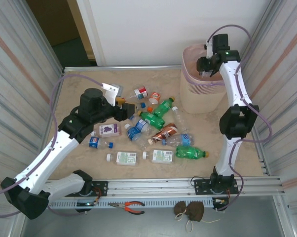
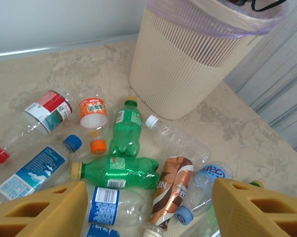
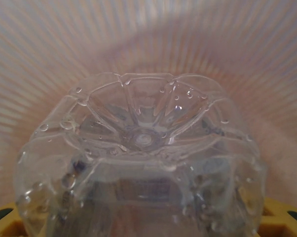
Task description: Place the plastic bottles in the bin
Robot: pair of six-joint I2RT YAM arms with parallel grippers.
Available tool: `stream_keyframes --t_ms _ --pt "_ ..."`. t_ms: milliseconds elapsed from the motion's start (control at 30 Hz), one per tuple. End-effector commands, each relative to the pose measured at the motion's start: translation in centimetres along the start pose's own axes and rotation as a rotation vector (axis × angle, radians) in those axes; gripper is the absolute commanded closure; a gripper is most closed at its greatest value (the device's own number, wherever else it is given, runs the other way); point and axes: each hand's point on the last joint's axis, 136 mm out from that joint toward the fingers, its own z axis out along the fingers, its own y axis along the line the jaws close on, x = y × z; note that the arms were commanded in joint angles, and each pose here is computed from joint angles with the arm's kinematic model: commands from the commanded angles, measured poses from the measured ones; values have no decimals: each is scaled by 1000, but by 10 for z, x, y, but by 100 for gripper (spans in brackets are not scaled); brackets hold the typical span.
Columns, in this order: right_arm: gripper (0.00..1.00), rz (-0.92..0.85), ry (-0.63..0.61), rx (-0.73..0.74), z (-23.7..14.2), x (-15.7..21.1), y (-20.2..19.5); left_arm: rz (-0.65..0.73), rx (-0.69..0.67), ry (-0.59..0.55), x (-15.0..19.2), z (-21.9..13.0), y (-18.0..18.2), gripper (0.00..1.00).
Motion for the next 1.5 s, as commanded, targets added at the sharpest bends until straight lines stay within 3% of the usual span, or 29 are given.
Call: stream_keyframes --t_ms 0,200,467,667,833,1000,1267,1467 --pt "47 5 101 10 17 21 -8 -44 -25 -4 3 -3 6 33" --pt "47 13 221 3 64 53 -8 -86 -34 32 18 0 12 33" --pt "41 37 315 -11 99 80 -8 -150 -86 80 43 0 24 33" --pt "31 47 312 -26 93 79 -5 -204 -169 137 65 -5 40 33" --pt "28 57 281 -36 74 68 -4 -261 -267 197 88 -12 60 33" --pt "27 65 240 -32 46 56 -5 -455 -410 249 120 -28 91 34" --pt "26 76 128 -25 -15 29 -6 -938 -697 231 176 -67 141 34" --pt "25 80 22 -17 -71 11 -6 -1178 -821 222 207 -87 161 32"
